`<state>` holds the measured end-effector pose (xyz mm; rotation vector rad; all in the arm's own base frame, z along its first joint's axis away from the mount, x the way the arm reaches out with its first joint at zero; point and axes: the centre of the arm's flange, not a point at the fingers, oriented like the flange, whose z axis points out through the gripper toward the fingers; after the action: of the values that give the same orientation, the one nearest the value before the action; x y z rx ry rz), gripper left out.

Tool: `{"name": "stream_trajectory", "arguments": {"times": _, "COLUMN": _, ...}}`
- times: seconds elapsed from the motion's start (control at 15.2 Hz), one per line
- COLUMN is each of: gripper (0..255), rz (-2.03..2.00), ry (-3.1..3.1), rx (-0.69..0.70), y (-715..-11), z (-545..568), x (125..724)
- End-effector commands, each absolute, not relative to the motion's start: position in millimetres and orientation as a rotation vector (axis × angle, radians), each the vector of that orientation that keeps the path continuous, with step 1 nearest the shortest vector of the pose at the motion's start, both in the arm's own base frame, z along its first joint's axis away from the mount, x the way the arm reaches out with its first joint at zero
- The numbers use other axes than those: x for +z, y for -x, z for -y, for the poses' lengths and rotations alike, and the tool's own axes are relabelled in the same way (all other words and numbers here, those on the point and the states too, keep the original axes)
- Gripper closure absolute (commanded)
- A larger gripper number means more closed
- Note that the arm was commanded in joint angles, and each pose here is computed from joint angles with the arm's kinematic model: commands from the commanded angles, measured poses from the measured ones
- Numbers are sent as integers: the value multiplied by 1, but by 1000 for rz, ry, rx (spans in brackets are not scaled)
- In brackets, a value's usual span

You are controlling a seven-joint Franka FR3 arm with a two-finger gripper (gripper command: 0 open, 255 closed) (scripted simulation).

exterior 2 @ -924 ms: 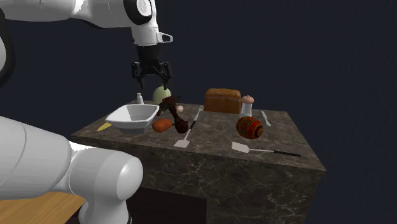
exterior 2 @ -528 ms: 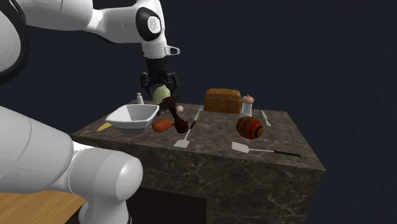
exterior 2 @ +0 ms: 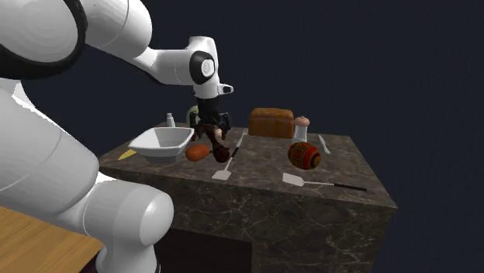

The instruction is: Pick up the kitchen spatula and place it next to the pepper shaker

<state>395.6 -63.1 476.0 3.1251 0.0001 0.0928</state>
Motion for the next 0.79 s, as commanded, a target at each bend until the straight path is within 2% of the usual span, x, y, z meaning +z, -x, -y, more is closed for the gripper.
{"name": "stream_trajectory", "arguments": {"times": 0.0, "gripper": 0, "rz": 11, "ry": -3125, "rx": 93, "y": -409, "z": 71, "x": 453}}
{"name": "stream_trajectory", "arguments": {"times": 0.46, "gripper": 0, "rz": 48, "ry": -3127, "rx": 86, "y": -450, "z": 100, "x": 376}}
{"name": "stream_trajectory", "arguments": {"times": 0.73, "gripper": 0, "rz": 51, "ry": -3128, "rx": 86, "y": -454, "z": 102, "x": 354}}
